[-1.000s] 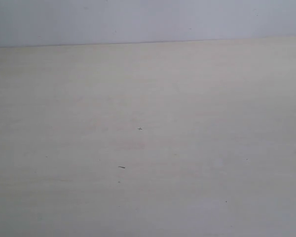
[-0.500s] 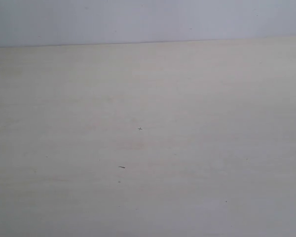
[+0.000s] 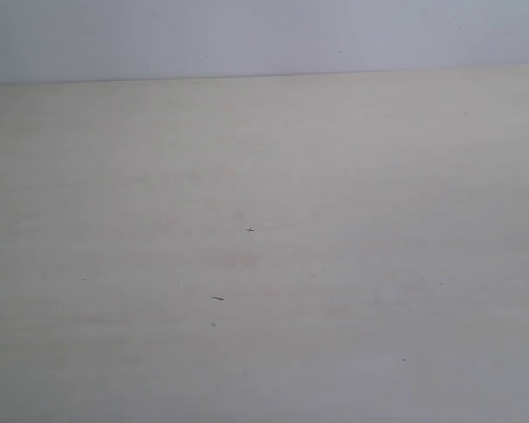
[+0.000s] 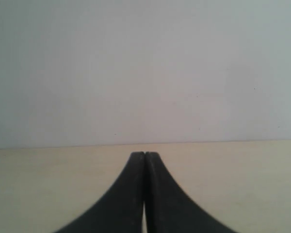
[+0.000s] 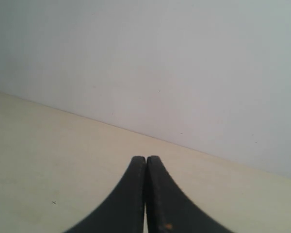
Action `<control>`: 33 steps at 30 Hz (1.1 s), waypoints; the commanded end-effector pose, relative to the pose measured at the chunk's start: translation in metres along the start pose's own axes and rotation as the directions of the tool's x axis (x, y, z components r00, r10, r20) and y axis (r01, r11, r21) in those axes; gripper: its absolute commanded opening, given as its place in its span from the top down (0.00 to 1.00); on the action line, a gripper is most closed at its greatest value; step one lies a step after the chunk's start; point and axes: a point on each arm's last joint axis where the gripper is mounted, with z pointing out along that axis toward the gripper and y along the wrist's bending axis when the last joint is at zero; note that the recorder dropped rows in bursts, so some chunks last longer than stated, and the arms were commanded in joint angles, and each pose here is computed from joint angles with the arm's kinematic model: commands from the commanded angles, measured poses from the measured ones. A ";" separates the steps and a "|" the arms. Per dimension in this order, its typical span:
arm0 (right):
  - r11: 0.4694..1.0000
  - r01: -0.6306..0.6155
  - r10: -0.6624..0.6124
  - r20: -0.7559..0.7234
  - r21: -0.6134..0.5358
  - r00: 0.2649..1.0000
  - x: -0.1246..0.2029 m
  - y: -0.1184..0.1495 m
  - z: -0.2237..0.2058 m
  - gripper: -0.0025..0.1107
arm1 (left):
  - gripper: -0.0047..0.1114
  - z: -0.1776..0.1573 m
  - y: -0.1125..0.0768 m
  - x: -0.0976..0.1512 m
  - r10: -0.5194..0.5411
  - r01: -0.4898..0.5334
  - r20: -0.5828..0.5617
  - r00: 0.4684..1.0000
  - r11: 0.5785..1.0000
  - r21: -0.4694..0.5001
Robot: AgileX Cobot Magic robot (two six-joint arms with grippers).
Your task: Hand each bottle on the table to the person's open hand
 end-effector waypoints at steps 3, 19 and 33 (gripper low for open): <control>1.000 0.000 0.000 0.002 0.005 1.000 0.001 0.000 0.000 0.98 | 0.96 0.000 0.000 0.001 -0.008 0.008 0.001 1.000 1.000 -0.003; 1.000 0.000 0.000 0.002 0.005 1.000 0.001 0.000 0.000 0.98 | 0.96 0.000 0.000 0.001 -0.007 0.007 0.001 1.000 1.000 -0.003; 0.997 0.065 -0.066 0.028 0.031 0.997 0.002 -0.002 0.002 0.98 | 0.96 0.000 0.000 0.001 -0.007 0.007 0.001 1.000 1.000 -0.003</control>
